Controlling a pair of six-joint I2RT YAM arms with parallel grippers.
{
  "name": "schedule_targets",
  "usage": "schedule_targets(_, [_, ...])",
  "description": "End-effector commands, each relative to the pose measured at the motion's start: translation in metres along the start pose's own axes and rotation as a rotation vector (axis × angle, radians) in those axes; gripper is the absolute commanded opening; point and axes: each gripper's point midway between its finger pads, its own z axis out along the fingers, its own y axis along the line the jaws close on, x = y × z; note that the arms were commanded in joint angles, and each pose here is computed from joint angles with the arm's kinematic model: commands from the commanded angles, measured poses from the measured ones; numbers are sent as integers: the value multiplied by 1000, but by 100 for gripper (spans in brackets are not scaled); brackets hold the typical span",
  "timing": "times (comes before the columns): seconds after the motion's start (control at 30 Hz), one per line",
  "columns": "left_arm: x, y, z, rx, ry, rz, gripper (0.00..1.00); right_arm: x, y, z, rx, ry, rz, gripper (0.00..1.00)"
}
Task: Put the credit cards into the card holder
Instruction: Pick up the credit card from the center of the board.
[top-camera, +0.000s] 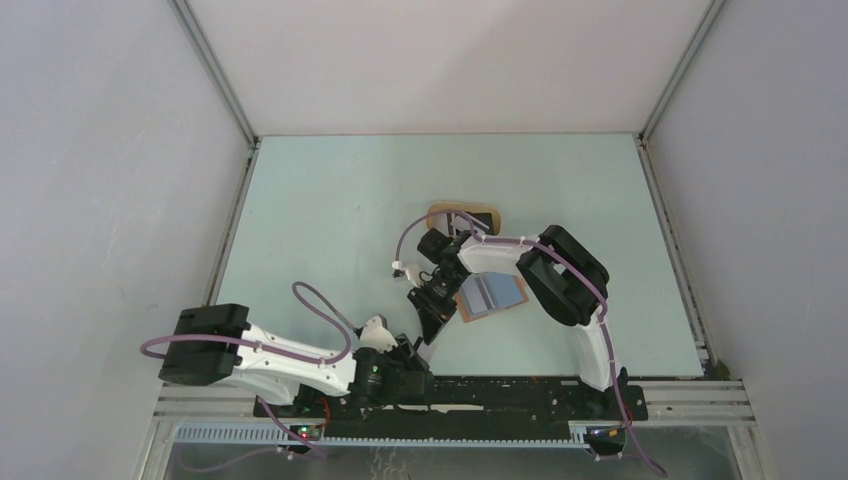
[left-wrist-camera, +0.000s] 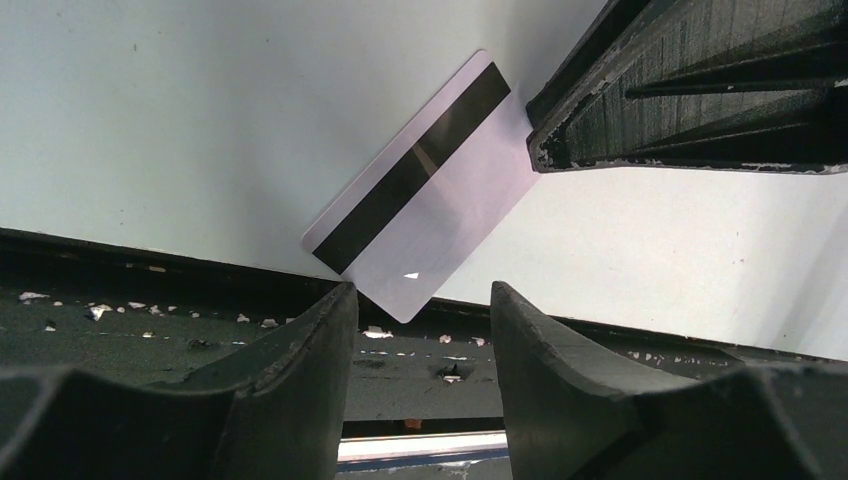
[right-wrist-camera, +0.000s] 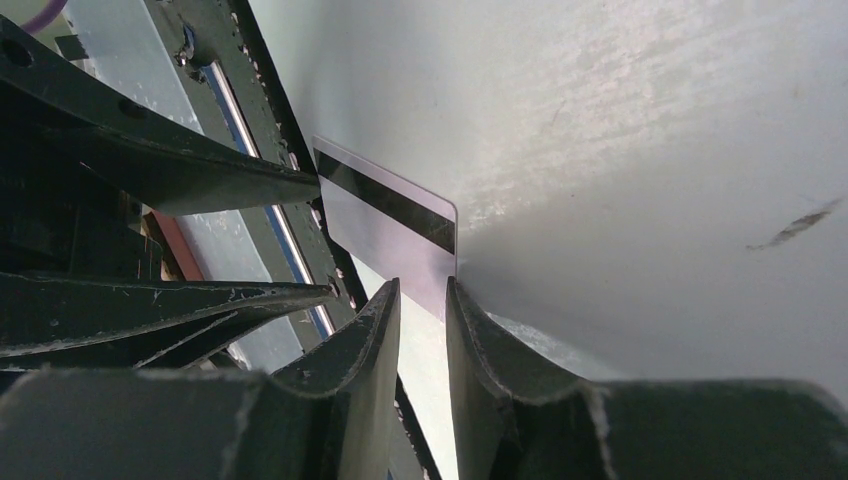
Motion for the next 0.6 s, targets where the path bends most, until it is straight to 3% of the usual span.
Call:
schedule_targets(0.0, [3, -19, 7, -34, 55, -686, 57, 4, -11, 9, 47, 38, 2, 32])
schedule_targets(0.57, [-22, -48, 6, 139, 14, -784, 56, 13, -11, 15, 30, 79, 19, 32])
